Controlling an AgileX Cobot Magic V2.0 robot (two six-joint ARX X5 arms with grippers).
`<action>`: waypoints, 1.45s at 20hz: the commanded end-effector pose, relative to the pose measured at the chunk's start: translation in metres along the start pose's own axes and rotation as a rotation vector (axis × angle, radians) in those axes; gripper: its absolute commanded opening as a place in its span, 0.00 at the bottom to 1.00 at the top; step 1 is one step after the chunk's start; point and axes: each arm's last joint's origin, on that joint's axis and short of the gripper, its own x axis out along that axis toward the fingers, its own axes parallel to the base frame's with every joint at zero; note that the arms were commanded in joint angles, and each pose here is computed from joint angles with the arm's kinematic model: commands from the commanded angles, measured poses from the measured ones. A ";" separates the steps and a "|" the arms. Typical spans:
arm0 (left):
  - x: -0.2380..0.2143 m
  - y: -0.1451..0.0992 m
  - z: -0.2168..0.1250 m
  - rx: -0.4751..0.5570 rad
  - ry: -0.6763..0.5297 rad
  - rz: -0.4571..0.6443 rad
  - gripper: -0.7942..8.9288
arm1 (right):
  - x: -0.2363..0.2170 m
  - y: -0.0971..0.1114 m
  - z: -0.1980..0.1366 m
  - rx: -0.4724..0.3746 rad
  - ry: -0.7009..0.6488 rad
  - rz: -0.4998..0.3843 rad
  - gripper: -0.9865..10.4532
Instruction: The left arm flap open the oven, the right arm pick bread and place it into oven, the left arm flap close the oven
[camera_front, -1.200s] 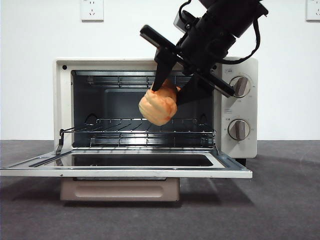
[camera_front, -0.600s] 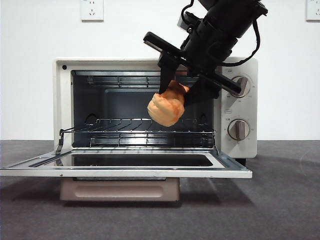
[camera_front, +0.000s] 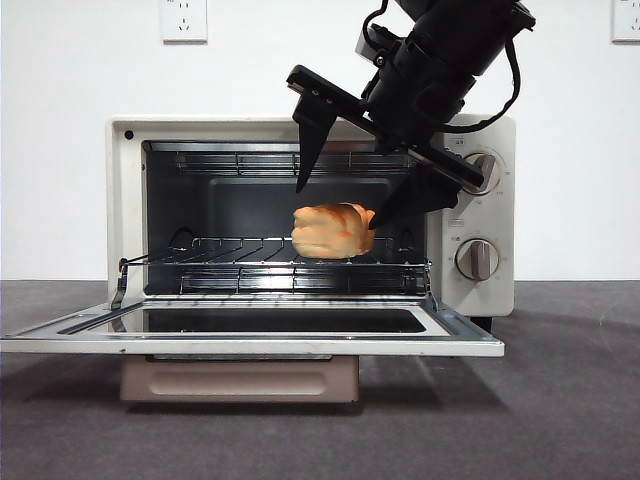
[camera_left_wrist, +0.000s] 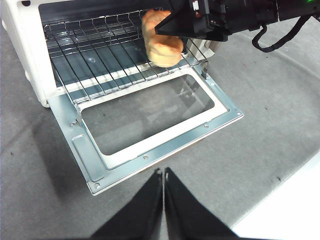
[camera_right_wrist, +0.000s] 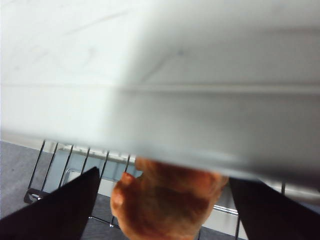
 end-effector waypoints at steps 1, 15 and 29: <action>-0.003 -0.001 0.003 0.014 -0.011 0.004 0.09 | -0.001 0.006 0.001 0.001 0.005 0.010 0.46; 0.037 0.002 0.008 -0.058 0.226 0.028 0.09 | -0.109 0.025 -0.012 -0.262 0.127 0.013 0.46; 0.115 0.089 0.030 -0.396 0.264 -0.035 0.09 | -0.246 -0.006 -0.038 -0.385 0.070 -0.033 0.46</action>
